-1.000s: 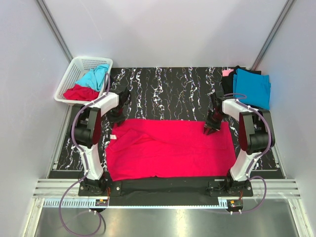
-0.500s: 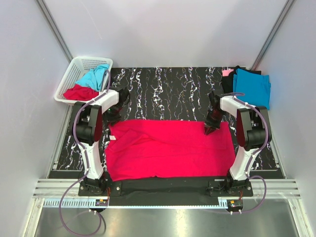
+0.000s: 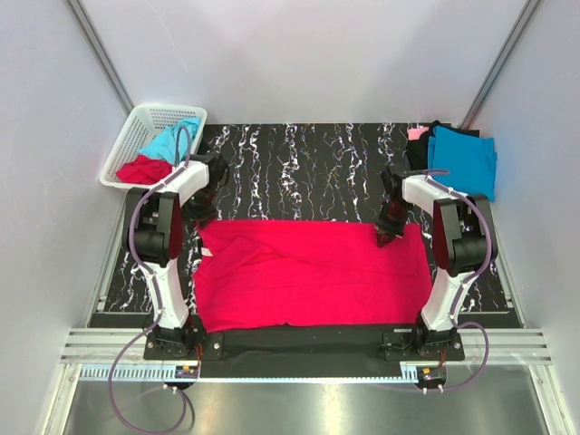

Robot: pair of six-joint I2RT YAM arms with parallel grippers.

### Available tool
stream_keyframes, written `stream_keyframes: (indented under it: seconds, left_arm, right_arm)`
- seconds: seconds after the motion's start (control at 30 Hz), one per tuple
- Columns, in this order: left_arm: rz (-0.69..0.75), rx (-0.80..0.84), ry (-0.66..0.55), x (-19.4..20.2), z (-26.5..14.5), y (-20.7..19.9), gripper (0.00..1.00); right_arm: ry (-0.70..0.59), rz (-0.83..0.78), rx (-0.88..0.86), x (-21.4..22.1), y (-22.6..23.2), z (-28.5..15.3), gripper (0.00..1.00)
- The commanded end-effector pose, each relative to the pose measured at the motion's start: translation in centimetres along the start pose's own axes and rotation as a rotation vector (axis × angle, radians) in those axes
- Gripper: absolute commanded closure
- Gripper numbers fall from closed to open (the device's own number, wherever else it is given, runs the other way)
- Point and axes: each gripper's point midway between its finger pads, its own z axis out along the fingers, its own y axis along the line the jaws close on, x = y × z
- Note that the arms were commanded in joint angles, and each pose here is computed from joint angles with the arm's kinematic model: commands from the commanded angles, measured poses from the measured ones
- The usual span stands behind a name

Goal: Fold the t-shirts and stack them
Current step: Fold the tshirt

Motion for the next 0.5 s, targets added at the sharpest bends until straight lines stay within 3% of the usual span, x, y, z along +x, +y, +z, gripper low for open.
stream_keyframes:
  seconds: [0.0,0.17,0.23,0.37,0.47]
  left_arm:
    - [-0.045,0.228,-0.084,-2.7,-4.4,-1.0,0.59]
    - [-0.022,0.556,-0.149,-3.0,-8.5,-4.1,0.56]
    - [0.006,0.638,-0.149,-2.9,-9.9,-4.7,0.54]
    - [0.027,0.663,-0.115,-1.7,-9.7,-5.0,0.54]
    - [0.077,0.712,-0.079,0.5,-10.1,-6.1,0.54]
  right_arm:
    - [-0.102,-0.008,0.123,-1.5,-2.6,-0.6,0.88]
    - [-0.166,-0.043,0.021,-1.8,-1.3,-2.6,0.83]
    - [-0.234,-0.054,-0.024,-2.3,-0.9,-4.0,0.64]
    - [-0.276,-0.06,-0.035,-2.4,-1.0,-5.0,0.52]
    - [-0.293,-0.066,-0.032,-2.5,-1.3,-5.4,0.51]
